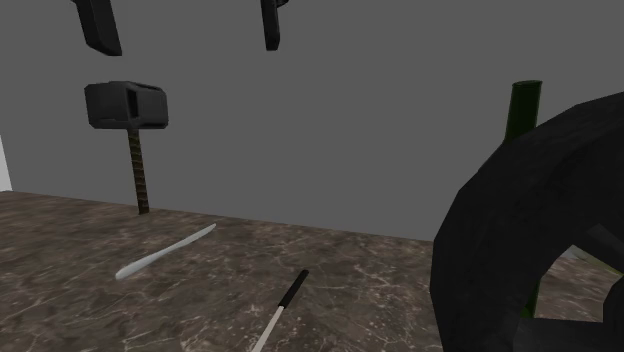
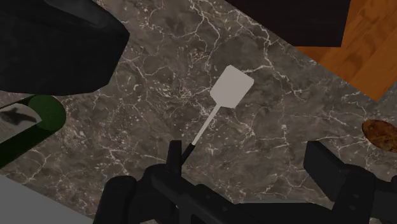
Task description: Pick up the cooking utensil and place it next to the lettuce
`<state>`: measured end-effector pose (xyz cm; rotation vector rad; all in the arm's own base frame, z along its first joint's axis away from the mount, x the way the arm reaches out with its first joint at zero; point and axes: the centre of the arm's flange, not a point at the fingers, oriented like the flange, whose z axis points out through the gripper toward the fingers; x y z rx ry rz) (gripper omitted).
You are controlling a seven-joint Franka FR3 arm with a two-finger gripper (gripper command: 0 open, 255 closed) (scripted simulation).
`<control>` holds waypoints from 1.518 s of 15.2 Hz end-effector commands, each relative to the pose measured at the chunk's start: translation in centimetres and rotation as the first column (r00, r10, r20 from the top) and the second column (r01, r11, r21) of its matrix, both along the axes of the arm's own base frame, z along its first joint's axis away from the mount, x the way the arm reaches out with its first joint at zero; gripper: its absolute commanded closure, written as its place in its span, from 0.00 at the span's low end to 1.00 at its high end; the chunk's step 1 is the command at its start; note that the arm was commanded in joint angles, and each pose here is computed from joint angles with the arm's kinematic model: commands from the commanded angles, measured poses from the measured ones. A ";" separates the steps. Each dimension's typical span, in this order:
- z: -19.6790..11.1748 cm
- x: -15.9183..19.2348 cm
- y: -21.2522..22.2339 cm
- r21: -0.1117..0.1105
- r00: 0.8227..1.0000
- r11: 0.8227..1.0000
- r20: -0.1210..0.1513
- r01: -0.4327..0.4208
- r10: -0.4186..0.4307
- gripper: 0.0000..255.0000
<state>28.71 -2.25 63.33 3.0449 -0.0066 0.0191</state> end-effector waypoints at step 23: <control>-25.5 11.7 -5.3 0.097 0.860 0.860 0.054 0.501 -0.507 0.00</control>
